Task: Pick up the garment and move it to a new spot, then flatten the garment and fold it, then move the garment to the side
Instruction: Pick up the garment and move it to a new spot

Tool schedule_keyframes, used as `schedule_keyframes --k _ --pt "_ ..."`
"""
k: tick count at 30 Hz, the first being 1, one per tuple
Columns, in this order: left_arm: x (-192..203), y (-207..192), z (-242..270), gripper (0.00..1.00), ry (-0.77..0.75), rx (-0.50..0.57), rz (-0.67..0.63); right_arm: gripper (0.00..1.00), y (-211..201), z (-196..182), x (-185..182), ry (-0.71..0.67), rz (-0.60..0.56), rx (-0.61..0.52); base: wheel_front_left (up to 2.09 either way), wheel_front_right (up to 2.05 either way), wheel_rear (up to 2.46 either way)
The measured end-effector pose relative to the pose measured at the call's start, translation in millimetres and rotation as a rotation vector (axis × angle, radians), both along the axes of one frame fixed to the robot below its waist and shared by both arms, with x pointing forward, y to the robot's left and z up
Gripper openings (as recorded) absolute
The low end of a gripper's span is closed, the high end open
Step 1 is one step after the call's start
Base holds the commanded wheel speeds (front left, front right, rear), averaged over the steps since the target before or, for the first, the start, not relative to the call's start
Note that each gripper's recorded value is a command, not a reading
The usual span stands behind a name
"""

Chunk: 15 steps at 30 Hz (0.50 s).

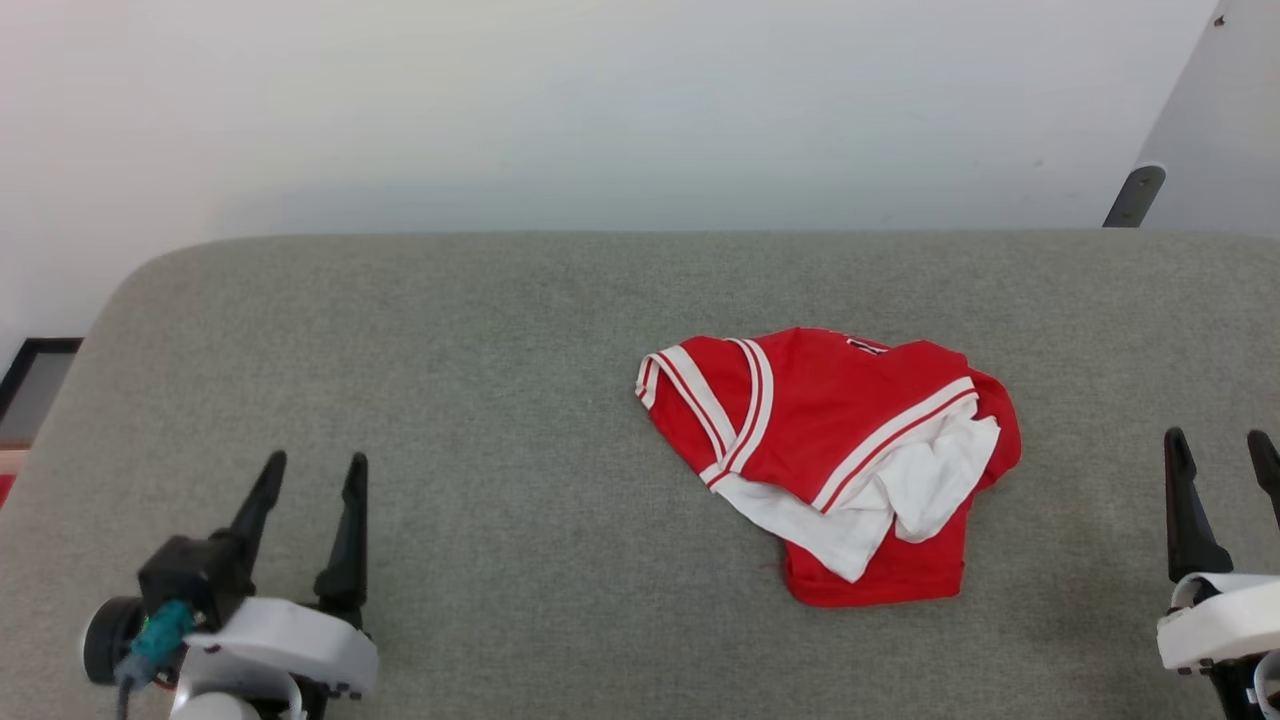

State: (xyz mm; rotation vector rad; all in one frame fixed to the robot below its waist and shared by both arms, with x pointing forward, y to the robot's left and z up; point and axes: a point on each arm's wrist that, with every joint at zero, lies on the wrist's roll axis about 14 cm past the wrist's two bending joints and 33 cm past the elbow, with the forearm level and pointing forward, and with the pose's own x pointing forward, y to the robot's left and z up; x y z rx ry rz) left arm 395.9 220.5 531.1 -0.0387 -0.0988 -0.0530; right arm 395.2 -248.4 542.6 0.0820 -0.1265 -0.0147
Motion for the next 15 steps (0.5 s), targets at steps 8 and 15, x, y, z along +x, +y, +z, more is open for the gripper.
schedule_keyframes --k 8,15 --pt "-8.9 0.8 -3.8 1.0 -0.009 0.019 0.013 1.0 9.2 14.2 -1.4 -0.048 0.012 0.008 0.0 0.0 0.0" --pt "-11.7 4.2 -20.6 1.0 0.035 -0.007 0.026 1.0 10.3 -5.2 -6.0 0.005 0.007 0.005 0.0 0.0 0.0"
